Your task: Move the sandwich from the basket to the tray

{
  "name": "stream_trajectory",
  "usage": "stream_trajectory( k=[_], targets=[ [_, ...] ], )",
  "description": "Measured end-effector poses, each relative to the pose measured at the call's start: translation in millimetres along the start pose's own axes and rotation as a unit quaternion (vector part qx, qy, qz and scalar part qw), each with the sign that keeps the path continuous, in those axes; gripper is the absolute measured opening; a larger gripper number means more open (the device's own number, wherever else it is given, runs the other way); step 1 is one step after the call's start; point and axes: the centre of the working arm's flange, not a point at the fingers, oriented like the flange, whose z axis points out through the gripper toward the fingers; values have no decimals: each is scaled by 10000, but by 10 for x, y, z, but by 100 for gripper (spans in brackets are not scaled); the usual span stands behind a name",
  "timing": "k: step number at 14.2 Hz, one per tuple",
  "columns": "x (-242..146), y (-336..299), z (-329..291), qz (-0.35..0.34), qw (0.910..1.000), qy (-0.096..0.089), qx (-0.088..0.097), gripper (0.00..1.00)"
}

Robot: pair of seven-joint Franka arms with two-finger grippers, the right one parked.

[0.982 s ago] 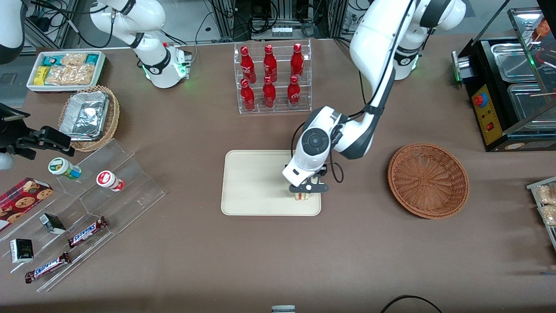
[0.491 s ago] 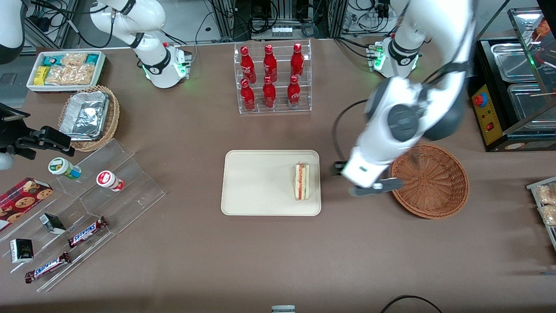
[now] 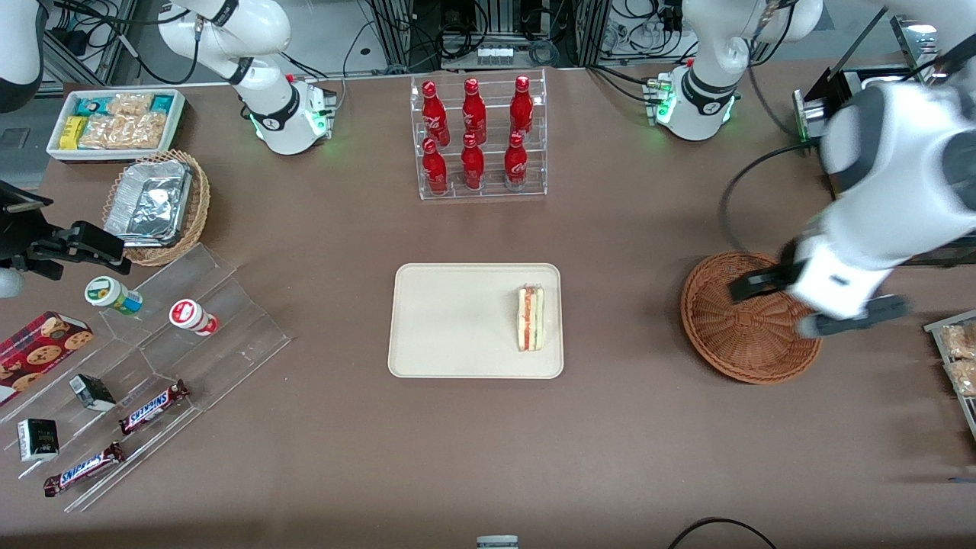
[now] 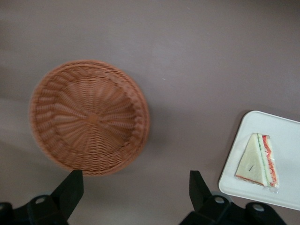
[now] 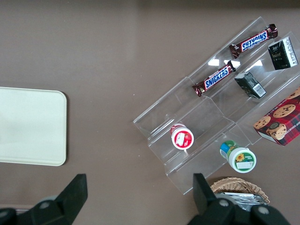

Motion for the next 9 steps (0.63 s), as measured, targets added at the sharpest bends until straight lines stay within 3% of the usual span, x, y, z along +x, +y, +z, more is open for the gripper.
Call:
stream_trajectory(
  k=[5, 7, 9],
  targets=[
    [-366, -594, -748, 85, 9999, 24, -74, 100],
    [-516, -658, -923, 275, 9994, 91, 184, 100],
    [-652, -621, -1020, 385, 9985, 7, 391, 100]
  ],
)
